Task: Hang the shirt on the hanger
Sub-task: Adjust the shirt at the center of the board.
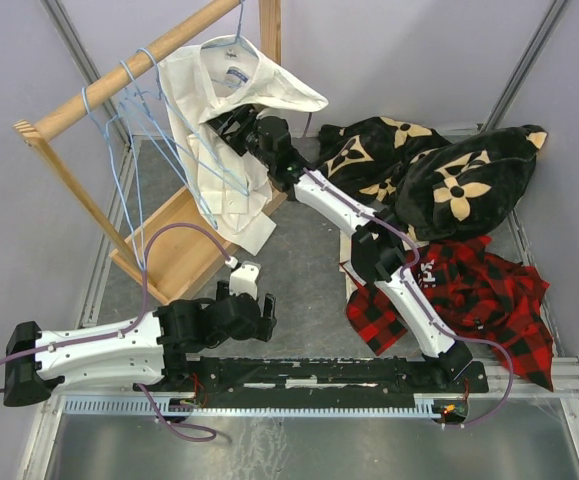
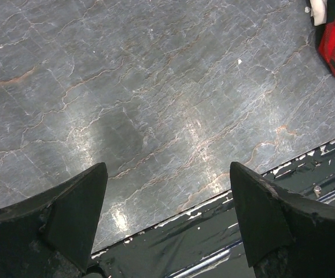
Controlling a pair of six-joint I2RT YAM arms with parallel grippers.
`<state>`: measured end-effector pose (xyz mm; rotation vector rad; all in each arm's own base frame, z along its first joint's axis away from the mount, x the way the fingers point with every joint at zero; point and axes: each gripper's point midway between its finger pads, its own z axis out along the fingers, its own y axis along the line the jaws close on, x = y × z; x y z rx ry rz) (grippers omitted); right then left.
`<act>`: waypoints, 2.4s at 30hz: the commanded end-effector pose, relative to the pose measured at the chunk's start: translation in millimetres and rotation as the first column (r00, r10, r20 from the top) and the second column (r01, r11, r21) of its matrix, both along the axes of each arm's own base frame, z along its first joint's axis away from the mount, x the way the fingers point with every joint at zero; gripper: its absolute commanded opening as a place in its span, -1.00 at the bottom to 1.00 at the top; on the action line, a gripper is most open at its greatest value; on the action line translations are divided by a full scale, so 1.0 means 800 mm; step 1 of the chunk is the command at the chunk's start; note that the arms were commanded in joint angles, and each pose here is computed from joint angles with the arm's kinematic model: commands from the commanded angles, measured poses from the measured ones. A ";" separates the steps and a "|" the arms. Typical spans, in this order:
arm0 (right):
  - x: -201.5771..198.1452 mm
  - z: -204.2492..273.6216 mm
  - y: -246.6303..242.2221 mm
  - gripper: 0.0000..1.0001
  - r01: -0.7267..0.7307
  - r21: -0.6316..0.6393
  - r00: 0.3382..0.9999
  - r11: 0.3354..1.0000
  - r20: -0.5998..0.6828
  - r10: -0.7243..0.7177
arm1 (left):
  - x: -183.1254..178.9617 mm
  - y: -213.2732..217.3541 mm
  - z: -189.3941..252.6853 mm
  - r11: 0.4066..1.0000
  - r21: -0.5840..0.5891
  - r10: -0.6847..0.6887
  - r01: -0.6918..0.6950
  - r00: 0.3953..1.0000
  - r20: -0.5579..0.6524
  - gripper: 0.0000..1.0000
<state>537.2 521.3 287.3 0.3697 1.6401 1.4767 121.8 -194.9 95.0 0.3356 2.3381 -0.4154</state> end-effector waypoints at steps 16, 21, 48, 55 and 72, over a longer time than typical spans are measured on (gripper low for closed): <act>-0.022 -0.053 -0.181 0.93 0.233 -0.249 0.971 0.940 0.121 -0.208 | 0.001 -0.005 0.001 0.997 -0.070 0.038 -0.039 0.999 -0.010 0.83; -0.058 -0.077 -0.219 0.96 0.256 -0.312 0.965 0.915 0.141 -0.221 | 0.001 -0.005 0.004 0.997 -0.066 0.034 -0.035 0.999 -0.005 0.83; -0.220 -0.242 -0.150 0.98 -0.015 -0.404 0.990 0.915 -0.134 -0.043 | 0.001 0.010 0.012 0.968 -0.222 0.119 -0.117 0.993 -0.002 0.81; -0.203 -0.246 -0.119 0.99 -0.027 -0.309 0.989 0.951 -0.147 -0.020 | 0.003 0.007 0.013 0.971 -0.213 0.114 -0.110 0.994 0.004 0.81; -0.180 -0.205 -0.097 -0.28 -0.003 -0.258 0.999 0.966 -0.039 -0.008 | 0.003 0.009 0.017 0.971 -0.213 0.112 -0.108 0.994 0.008 0.80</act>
